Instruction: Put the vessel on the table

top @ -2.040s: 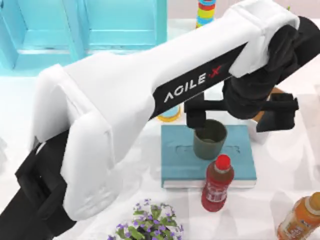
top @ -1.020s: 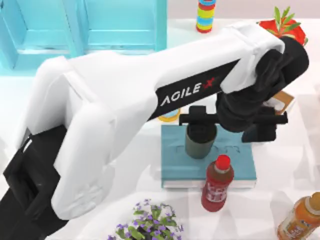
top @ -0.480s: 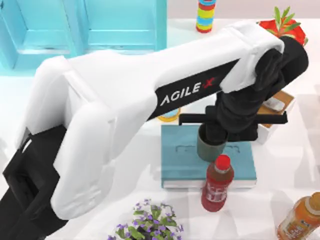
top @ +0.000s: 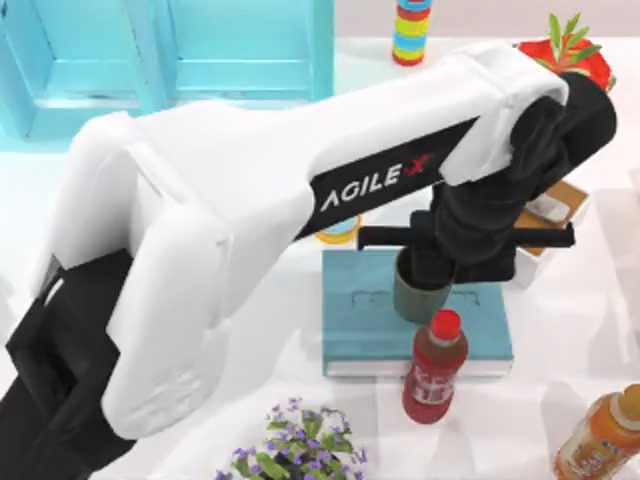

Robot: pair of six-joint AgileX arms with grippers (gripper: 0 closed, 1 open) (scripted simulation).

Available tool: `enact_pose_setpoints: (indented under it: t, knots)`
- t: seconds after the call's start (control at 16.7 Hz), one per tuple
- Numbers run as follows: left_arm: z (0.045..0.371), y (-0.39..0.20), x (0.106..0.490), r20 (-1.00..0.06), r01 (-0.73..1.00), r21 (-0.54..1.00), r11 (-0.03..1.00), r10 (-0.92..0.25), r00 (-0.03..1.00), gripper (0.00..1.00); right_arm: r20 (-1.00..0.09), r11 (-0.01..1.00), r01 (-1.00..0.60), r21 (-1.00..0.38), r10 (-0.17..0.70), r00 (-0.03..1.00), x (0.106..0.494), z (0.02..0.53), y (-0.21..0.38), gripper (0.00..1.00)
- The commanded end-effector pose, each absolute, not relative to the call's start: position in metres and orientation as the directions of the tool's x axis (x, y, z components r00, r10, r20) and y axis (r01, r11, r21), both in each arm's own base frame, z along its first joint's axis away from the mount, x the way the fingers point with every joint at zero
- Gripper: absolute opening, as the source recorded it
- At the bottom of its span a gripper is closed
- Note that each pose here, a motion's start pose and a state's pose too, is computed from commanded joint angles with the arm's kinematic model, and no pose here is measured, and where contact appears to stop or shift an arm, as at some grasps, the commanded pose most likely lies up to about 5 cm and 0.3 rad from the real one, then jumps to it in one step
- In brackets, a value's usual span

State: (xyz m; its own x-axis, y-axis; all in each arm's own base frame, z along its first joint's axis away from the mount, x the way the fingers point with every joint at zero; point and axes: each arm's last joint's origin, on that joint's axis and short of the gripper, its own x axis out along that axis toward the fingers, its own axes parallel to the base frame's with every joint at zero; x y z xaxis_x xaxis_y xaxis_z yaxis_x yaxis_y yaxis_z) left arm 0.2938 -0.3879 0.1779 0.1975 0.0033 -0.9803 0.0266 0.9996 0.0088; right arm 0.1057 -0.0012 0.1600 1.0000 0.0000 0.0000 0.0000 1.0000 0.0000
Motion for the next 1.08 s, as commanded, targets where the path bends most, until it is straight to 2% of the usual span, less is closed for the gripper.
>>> enact_pose_setpoints:
  t: [0.48, 0.9, 1.08]
  knots:
    - [0.223, -0.388, 0.294, -0.98, 0.025, 0.006, 1.0, 0.001, 0.2, 0.0, 0.0, 1.0, 0.0, 0.0, 0.0, 1.0, 0.106, 0.16, -0.001, 1.0]
    - [0.23, -0.384, 0.296, -0.98, 0.027, 0.005, 1.0, -0.001, 0.201, 0.0, 0.0, 1.0, 0.0, 0.0, 0.0, 1.0, 0.106, 0.16, -0.001, 1.0]
    - [0.242, -0.359, 0.307, -0.978, 0.029, -0.005, 1.0, -0.011, 0.208, 0.0, 0.0, 1.0, 0.0, 0.0, 0.0, 1.0, 0.106, 0.16, -0.001, 1.0]
